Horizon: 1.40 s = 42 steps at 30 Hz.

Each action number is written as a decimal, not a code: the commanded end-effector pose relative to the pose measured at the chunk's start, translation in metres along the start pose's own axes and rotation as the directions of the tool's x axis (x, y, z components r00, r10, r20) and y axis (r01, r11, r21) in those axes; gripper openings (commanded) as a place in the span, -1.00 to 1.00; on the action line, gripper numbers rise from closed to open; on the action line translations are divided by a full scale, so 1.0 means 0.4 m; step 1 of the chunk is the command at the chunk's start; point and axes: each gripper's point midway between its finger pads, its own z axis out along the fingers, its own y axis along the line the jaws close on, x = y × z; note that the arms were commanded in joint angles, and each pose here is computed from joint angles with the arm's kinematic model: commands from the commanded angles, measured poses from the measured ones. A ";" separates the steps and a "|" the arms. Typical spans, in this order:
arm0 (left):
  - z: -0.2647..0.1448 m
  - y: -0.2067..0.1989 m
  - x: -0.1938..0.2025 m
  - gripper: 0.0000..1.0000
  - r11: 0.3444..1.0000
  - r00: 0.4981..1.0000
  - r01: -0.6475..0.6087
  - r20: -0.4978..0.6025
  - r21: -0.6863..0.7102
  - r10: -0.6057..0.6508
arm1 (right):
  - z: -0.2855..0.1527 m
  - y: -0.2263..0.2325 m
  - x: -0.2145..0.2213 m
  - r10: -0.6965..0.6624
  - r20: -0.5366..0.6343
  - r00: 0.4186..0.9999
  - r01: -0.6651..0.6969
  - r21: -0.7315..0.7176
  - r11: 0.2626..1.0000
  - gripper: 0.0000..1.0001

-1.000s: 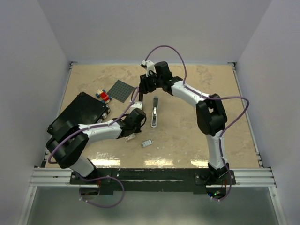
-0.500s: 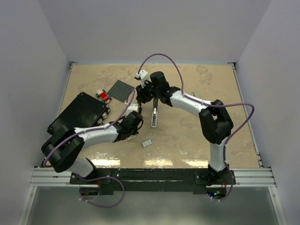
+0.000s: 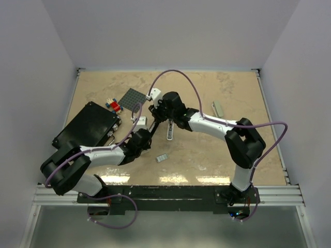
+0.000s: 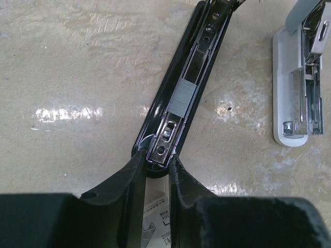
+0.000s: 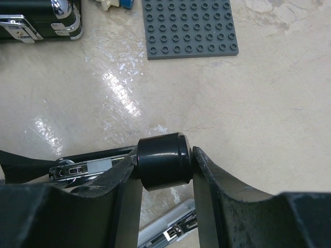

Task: Load the staples into the stapler

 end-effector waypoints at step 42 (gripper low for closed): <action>0.064 -0.021 -0.102 -0.77 0.949 0.927 0.317 0.214 -0.002 -0.309 | -0.054 0.488 0.015 0.065 -0.011 0.998 -0.064 -0.391 0.918 0.60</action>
